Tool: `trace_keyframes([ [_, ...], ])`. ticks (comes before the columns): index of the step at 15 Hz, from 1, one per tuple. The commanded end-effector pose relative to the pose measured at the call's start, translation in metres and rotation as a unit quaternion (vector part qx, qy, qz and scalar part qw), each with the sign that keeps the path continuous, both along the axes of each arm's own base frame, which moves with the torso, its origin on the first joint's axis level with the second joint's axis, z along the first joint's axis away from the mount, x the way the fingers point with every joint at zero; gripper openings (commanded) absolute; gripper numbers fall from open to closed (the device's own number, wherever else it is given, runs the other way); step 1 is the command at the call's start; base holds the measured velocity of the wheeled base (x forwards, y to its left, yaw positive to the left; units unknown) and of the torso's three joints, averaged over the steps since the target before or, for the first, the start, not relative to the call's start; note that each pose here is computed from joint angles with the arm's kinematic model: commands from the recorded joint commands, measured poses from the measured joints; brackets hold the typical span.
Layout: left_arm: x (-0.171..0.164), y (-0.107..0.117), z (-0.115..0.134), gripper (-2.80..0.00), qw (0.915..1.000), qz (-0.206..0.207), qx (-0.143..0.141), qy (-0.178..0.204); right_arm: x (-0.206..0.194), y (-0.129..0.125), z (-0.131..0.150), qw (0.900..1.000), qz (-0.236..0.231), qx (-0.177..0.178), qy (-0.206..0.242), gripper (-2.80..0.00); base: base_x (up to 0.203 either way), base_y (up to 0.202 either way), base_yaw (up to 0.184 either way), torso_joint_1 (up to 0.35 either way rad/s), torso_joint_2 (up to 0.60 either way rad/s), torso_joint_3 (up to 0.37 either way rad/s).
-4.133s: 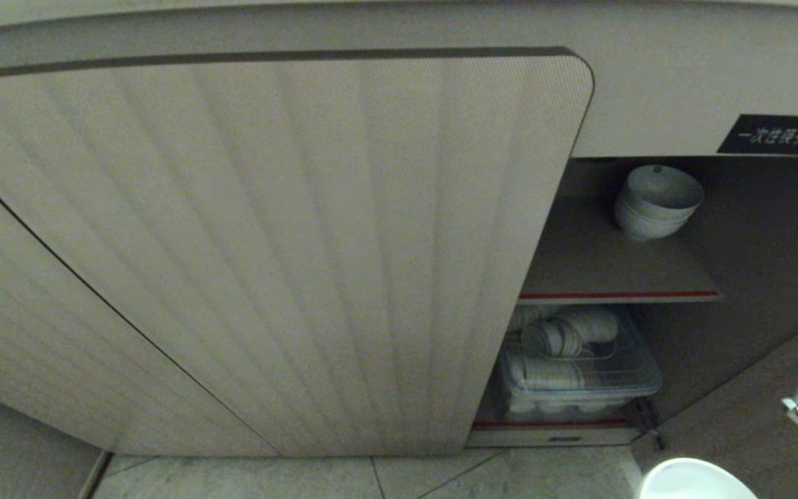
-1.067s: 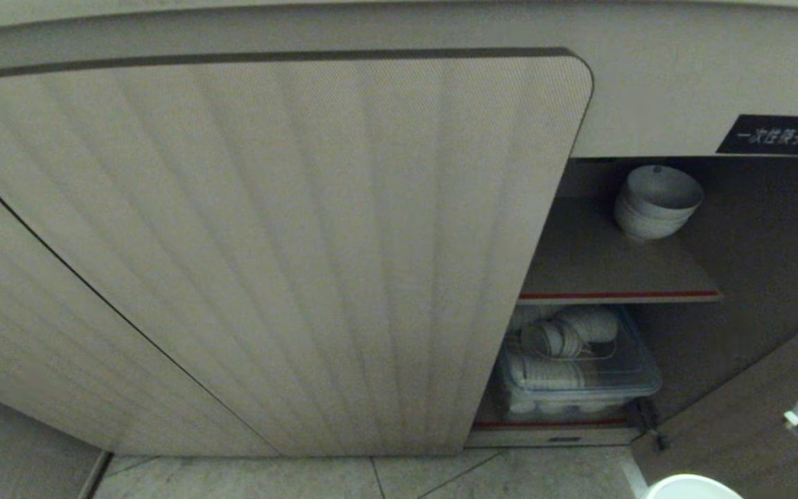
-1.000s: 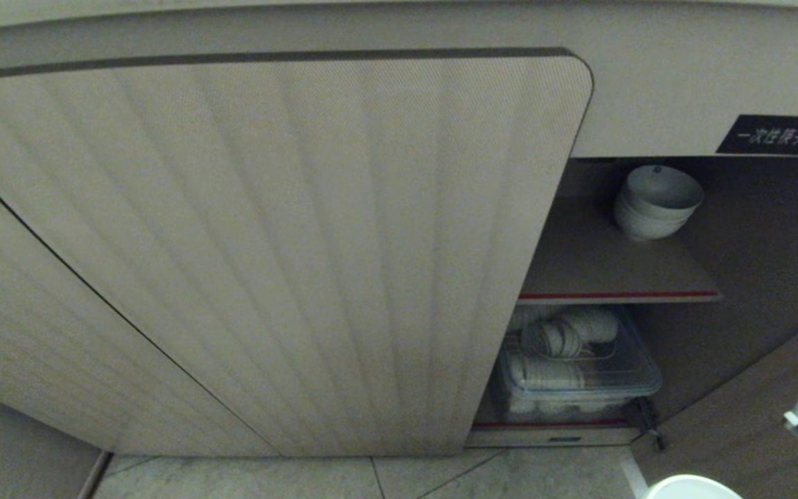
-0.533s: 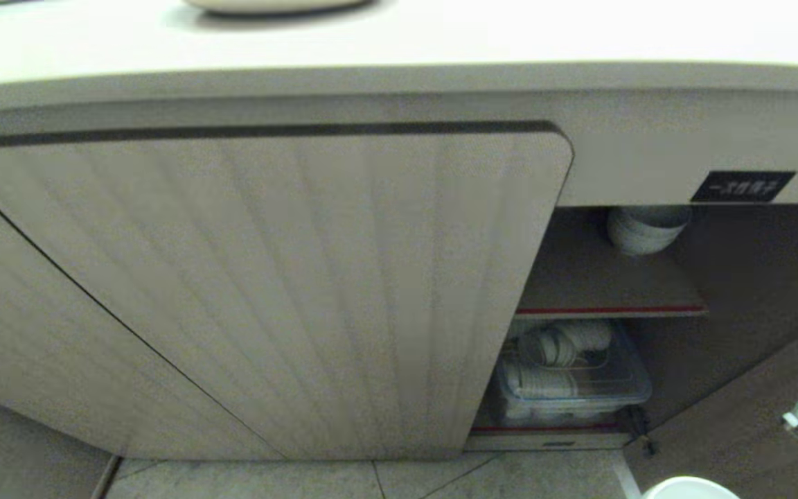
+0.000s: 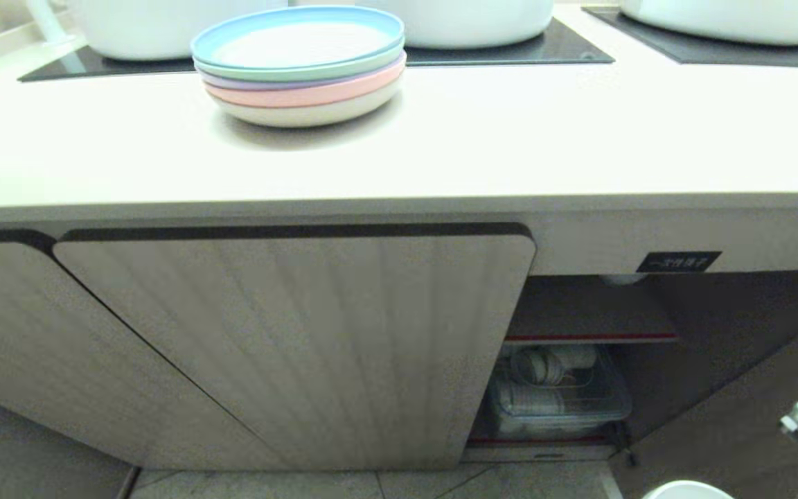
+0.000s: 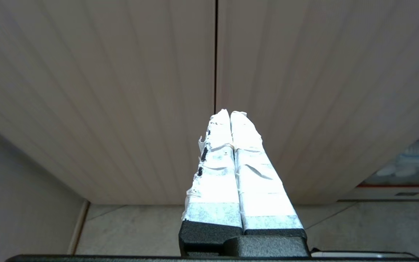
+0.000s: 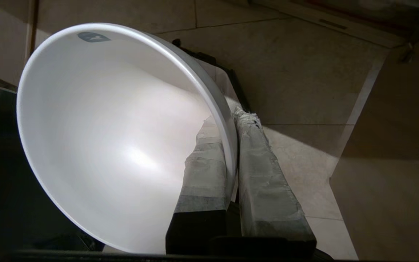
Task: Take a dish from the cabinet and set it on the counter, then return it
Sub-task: Place it on the table
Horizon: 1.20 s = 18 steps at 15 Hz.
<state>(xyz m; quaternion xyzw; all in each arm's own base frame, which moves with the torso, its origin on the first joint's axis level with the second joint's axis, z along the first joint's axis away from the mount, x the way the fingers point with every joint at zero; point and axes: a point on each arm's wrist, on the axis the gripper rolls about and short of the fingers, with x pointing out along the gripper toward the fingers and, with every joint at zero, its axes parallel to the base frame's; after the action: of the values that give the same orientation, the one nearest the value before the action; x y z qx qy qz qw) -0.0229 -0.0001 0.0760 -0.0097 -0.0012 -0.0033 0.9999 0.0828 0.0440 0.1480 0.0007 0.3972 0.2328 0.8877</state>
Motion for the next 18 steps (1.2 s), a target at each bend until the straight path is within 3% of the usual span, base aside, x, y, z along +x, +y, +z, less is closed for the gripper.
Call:
trace_keyframes([
  [1,0.0,0.0,0.0,-2.8,1.0,0.0,0.0,0.0,-0.0016,0.0015,-0.0007,1.0,0.012,-0.003,0.006,-2.8,0.0,0.0,0.0,0.207,-0.47,-0.286],
  [18,0.0,0.0,0.0,-2.8,1.0,0.001,0.0,0.0,-0.0084,0.0032,0.0017,0.999,0.04,-0.003,0.006,-2.8,0.0,0.0,0.0,0.241,-0.53,-0.29],
])
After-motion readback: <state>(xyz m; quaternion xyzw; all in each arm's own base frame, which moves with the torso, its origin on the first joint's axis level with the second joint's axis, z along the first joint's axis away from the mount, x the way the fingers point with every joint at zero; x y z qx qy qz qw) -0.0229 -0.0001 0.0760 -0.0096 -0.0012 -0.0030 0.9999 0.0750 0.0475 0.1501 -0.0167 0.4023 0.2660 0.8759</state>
